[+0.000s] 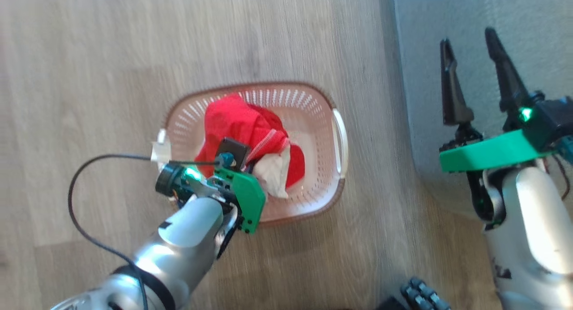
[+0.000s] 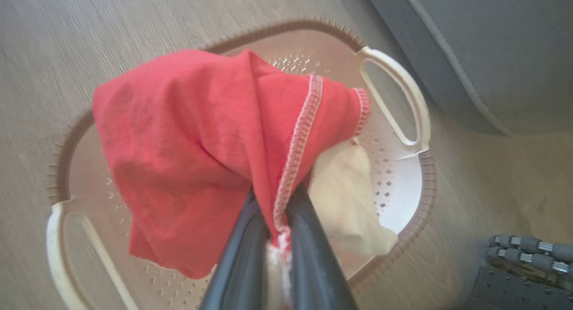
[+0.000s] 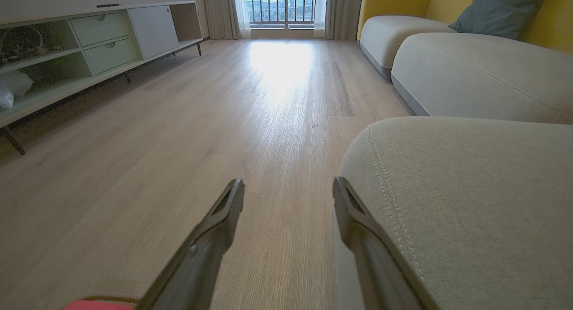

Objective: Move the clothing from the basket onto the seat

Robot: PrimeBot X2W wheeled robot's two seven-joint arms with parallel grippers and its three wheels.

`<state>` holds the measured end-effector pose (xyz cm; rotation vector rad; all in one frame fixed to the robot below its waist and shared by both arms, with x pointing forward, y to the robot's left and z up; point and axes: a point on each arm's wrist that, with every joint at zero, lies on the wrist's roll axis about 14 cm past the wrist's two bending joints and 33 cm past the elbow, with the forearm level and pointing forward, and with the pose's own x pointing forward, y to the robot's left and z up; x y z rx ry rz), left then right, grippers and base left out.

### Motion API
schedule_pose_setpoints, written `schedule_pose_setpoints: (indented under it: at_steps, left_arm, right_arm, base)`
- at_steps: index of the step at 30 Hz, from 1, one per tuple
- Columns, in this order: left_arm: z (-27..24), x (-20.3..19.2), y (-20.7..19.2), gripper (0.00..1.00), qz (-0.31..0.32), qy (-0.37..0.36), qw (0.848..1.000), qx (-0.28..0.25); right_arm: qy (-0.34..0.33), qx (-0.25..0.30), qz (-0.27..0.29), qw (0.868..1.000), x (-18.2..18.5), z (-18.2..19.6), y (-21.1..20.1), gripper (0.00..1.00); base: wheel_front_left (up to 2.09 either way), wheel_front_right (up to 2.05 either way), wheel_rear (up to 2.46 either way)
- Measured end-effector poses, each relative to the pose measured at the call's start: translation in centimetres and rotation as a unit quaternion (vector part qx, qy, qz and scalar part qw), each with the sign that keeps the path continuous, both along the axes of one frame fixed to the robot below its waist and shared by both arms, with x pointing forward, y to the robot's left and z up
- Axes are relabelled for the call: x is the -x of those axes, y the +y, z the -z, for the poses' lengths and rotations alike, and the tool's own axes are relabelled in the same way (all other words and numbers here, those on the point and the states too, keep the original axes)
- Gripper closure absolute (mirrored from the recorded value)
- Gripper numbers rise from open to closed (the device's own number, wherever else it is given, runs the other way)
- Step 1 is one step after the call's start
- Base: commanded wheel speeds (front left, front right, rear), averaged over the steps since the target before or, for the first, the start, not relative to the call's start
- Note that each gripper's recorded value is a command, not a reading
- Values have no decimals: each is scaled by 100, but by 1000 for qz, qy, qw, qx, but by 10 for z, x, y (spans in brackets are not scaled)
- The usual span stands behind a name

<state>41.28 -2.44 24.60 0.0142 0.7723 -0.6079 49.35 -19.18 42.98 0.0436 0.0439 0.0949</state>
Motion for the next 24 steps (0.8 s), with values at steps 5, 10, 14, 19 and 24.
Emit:
schedule_pose_setpoints:
  at_steps: [5, 10, 14, 19, 24]
  left_arm:
    - [-45, -8, 7, 100, -45, -42, 998, 18]
    - [-102, -23, 14, 100, -88, -112, 989, 47]
    - [-138, -19, 26, 100, -116, -161, 978, 68]
    - [-180, -12, 46, 100, -150, -225, 959, 89]
    - [-234, -7, 63, 100, -168, -305, 930, 120]
  right_arm:
    - [-21, -7, -7, 1000, 16, -27, 8, 0]
    - [-33, -15, -13, 999, 35, -46, 15, 0]
    - [-45, -23, -20, 999, 51, -61, 23, 0]
    - [-63, -30, -22, 997, 70, -78, 28, 0]
    - [-74, -31, -21, 997, 90, -88, 29, 0]
  base:
    - [0, 0, 0]
    - [0, 0, 0]
    - [0, 0, 0]
    - [0, 0, 0]
    - [0, 0, 0]
